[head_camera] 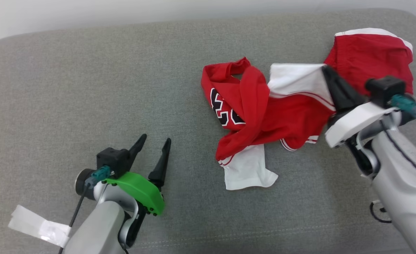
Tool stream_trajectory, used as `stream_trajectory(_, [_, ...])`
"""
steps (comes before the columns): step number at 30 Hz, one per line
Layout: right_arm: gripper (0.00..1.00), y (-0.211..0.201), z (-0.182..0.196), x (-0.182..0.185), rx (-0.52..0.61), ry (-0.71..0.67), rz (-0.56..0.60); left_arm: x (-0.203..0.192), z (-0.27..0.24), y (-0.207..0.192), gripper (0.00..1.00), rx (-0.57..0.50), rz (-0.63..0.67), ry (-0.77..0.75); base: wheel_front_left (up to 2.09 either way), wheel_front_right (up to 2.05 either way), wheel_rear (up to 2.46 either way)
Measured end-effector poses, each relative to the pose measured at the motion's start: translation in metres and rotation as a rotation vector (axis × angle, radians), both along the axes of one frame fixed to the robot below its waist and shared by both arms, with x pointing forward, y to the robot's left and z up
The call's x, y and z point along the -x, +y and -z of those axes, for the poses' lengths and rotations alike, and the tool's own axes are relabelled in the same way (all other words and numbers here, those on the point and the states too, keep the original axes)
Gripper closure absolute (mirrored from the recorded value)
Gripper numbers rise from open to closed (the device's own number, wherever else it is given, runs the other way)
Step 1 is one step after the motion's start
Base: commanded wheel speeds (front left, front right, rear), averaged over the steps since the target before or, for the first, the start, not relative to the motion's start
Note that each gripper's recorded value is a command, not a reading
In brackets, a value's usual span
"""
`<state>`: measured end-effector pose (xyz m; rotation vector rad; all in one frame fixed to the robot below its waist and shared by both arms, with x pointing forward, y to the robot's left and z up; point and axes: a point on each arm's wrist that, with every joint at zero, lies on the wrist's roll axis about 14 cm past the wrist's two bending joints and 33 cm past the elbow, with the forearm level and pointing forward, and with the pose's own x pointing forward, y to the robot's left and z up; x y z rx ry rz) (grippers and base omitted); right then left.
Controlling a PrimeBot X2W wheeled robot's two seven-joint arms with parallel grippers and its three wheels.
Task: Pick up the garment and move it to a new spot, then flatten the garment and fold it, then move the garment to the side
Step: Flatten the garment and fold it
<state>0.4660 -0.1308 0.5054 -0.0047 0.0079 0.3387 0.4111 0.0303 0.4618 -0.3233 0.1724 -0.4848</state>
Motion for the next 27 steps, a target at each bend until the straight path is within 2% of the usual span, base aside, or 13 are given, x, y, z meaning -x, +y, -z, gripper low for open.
stream_trajectory(4, [1.0, -0.024, -0.006, -0.003, -0.001, -0.012, 0.058, 0.006, -0.013, -0.027, 0.0, 0.002, 0.093, -0.051, 0.0, 0.0, 0.0])
stream_trajectory(10, [1.0, -0.026, -0.005, -0.002, -0.02, -0.008, 0.069, 0.011, -0.057, -0.082, 0.0, 0.02, 0.275, -0.174, 0.0, 0.0, 0.0])
stream_trajectory(13, [1.0, -0.025, -0.002, 0.001, -0.022, 0.001, 0.067, 0.02, -0.065, -0.106, 0.0, -0.007, 0.372, -0.206, 0.0, 0.0, 0.0])
stream_trajectory(22, [1.0, -0.017, 0.006, 0.009, -0.039, 0.025, 0.055, 0.039, -0.045, -0.138, 0.0, -0.032, 0.508, -0.093, 0.0, 0.0, 0.0])
stream_trajectory(27, [1.0, -0.022, 0.008, 0.011, -0.039, 0.031, 0.067, 0.041, -0.033, -0.143, 0.0, -0.052, 0.534, -0.04, 0.0, 0.0, 0.0])
